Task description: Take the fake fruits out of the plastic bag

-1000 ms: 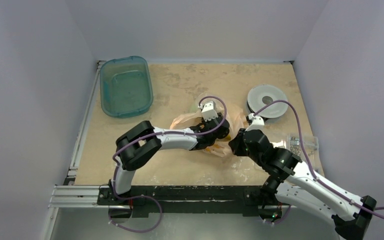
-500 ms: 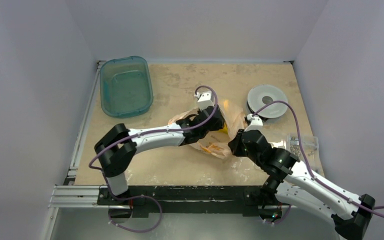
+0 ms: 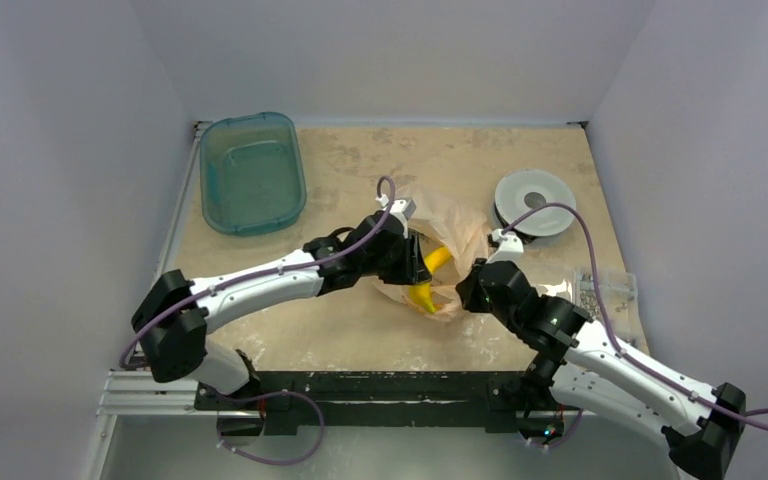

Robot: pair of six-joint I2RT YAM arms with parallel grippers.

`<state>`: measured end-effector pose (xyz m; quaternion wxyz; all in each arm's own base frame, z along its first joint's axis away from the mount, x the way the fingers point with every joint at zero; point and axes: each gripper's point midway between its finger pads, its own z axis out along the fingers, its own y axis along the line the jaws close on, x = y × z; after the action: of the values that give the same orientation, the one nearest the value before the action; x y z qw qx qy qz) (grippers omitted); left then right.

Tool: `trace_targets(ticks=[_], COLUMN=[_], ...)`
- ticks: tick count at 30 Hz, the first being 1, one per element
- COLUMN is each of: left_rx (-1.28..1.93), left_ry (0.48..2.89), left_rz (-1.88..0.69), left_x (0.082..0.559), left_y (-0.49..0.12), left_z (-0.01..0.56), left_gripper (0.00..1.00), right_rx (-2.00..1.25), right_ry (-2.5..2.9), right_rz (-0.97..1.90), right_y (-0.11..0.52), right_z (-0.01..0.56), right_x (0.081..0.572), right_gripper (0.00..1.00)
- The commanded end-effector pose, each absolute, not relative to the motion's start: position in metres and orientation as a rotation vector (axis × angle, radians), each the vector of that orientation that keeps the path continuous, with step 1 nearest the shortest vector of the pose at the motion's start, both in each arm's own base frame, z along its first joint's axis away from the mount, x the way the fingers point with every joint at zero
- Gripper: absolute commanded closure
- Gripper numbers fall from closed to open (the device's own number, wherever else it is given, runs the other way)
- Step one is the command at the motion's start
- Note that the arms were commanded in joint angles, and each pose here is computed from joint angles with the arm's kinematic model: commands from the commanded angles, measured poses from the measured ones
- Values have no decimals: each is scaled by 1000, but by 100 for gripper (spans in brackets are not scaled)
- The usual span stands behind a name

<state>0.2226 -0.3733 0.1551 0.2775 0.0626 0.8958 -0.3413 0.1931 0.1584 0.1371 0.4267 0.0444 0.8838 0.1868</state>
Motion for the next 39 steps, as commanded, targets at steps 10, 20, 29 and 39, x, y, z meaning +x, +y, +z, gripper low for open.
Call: trace_targets(ticks=[10, 20, 29, 39], left_rx=[499, 454, 166, -139], left_ry=[2488, 2168, 1909, 1810], left_rz=[-1070, -783, -52, -55], left_x=[118, 148, 254, 390], left_y=[-295, -207, -100, -44], left_z=[210, 316, 354, 319], left_gripper=[100, 100, 100, 100], right_rx=[155, 134, 123, 110], right_ry=[2160, 2159, 2160, 2166], right_rz=[449, 449, 469, 480], right_y=[159, 160, 162, 164], right_z=[141, 137, 137, 138], right_x=[204, 205, 203, 201], right_gripper=[100, 100, 100, 100])
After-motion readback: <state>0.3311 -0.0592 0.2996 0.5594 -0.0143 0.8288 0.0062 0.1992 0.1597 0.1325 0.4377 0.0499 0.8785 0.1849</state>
